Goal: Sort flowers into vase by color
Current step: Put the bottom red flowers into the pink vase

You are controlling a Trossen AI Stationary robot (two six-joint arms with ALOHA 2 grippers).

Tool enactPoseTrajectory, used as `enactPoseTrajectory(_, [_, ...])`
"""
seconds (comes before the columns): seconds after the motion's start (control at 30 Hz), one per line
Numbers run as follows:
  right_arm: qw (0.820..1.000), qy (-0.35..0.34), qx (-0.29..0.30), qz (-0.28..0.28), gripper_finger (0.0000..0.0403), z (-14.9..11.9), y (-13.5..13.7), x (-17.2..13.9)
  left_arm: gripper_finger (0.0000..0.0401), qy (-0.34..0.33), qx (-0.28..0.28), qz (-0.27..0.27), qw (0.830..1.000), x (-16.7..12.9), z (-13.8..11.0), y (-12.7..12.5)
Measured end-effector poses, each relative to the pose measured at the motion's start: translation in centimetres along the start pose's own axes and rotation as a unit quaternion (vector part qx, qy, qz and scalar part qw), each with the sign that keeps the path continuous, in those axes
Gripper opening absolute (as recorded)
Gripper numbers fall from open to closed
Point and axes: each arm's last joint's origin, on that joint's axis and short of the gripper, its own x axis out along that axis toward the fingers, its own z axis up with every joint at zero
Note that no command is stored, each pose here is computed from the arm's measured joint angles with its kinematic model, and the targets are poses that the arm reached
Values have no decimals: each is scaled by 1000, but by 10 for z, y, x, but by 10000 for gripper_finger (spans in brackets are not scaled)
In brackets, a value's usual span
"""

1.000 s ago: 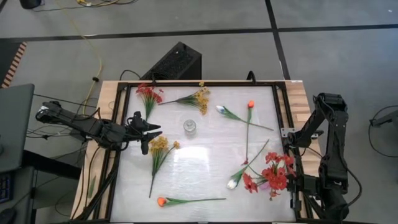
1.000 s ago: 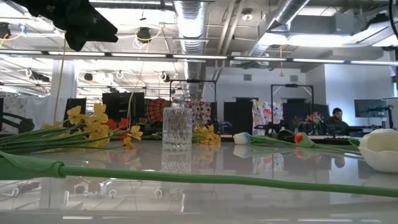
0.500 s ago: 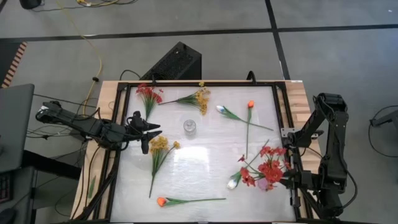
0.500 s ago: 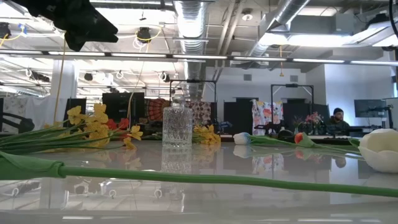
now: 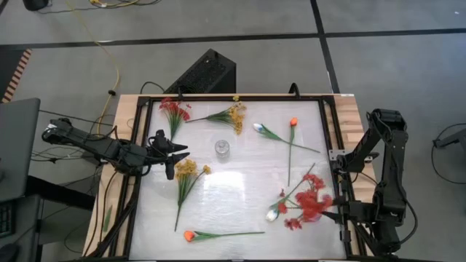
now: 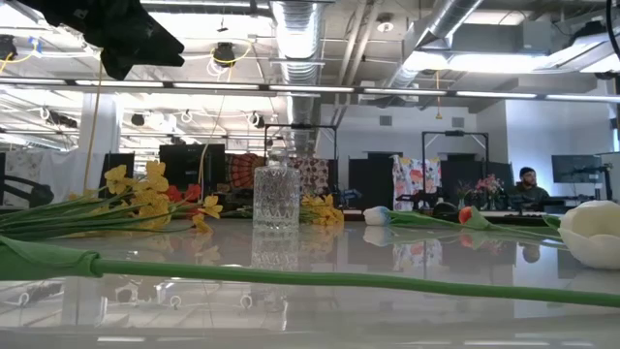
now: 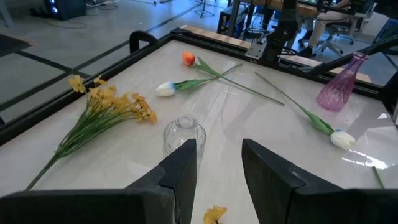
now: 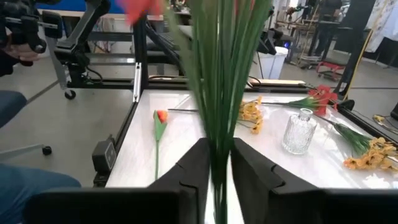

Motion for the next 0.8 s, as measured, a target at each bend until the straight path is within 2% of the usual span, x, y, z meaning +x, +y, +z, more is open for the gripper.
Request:
enactPoseTrajectory(0.43, [1000, 16, 11, 13, 227, 7, 2, -2, 116, 0, 0, 0, 1000, 0, 0, 0])
enactPoseTrajectory(0.8, [995, 73, 34, 52, 224, 41, 11, -3, 116, 0, 0, 1, 1000, 0, 0, 0])
